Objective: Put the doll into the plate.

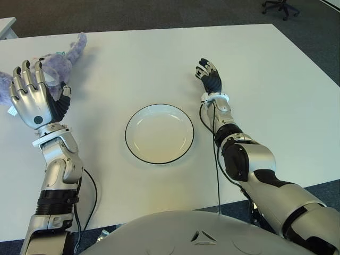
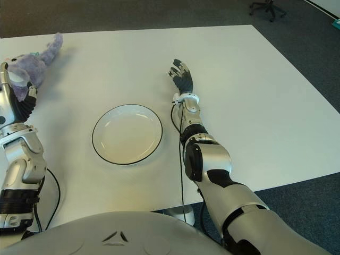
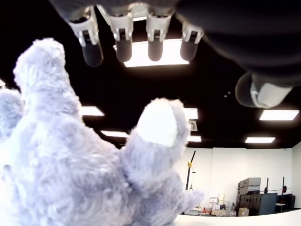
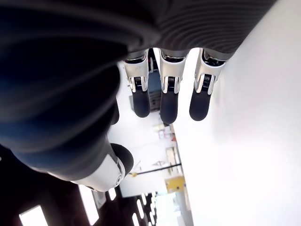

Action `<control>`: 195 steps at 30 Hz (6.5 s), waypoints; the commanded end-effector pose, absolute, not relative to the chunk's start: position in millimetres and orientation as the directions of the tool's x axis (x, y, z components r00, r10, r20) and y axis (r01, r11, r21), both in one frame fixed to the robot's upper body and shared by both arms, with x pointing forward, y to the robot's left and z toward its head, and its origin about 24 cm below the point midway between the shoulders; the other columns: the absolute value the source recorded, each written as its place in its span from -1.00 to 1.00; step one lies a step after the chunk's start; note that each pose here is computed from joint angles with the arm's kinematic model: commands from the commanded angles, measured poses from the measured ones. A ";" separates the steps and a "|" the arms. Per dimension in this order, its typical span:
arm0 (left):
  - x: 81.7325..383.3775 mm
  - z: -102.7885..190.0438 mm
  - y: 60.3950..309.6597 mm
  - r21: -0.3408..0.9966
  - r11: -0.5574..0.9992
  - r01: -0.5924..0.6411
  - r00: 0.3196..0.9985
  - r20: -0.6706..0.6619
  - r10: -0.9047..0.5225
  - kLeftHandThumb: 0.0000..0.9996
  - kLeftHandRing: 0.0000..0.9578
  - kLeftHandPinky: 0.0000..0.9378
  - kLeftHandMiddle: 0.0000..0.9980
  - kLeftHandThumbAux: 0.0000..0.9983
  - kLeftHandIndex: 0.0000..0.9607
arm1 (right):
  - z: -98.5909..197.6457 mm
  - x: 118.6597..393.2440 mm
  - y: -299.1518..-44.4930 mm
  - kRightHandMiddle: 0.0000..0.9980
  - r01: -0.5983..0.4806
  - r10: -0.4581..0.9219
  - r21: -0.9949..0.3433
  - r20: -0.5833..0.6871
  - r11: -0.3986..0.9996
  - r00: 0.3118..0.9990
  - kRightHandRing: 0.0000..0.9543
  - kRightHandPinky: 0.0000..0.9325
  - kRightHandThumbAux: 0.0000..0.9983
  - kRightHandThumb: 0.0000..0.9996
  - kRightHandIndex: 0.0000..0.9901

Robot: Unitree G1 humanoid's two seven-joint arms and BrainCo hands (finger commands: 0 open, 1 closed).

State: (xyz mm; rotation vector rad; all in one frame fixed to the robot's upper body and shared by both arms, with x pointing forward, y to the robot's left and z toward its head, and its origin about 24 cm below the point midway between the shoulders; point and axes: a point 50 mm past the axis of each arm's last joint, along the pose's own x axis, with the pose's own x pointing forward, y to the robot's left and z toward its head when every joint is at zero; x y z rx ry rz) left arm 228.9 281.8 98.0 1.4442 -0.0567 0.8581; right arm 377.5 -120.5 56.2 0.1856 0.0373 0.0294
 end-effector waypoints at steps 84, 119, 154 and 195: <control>273.8 95.4 297.0 0.779 0.050 -0.626 0.692 0.525 0.496 0.35 -0.59 -0.47 -0.63 -0.18 -0.69 | 28.0 364.8 -132.7 -0.72 0.029 0.014 0.302 -0.139 0.953 0.990 -0.74 -0.67 0.59 0.40 -0.65; 283.6 92.7 303.1 0.780 0.104 -0.617 0.703 0.488 0.517 0.38 -0.58 -0.45 -0.64 -0.18 -0.71 | 28.9 364.5 -133.2 -0.69 0.032 0.005 0.287 -0.126 0.957 0.992 -0.73 -0.69 0.55 0.38 -0.61; 290.8 85.9 304.4 0.797 0.172 -0.579 0.732 0.416 0.540 0.33 -0.56 -0.42 -0.63 -0.22 -0.69 | 29.3 364.5 -134.7 -0.68 0.035 0.001 0.291 -0.121 0.956 0.993 -0.72 -0.67 0.55 0.38 -0.61; 298.8 73.0 312.8 0.826 0.225 -0.517 0.700 0.257 0.667 0.71 -0.36 -0.22 -0.48 -0.11 -0.54 | 31.9 365.9 -136.4 -0.68 0.040 -0.011 0.256 -0.114 0.966 0.993 -0.71 -0.68 0.54 0.29 -0.59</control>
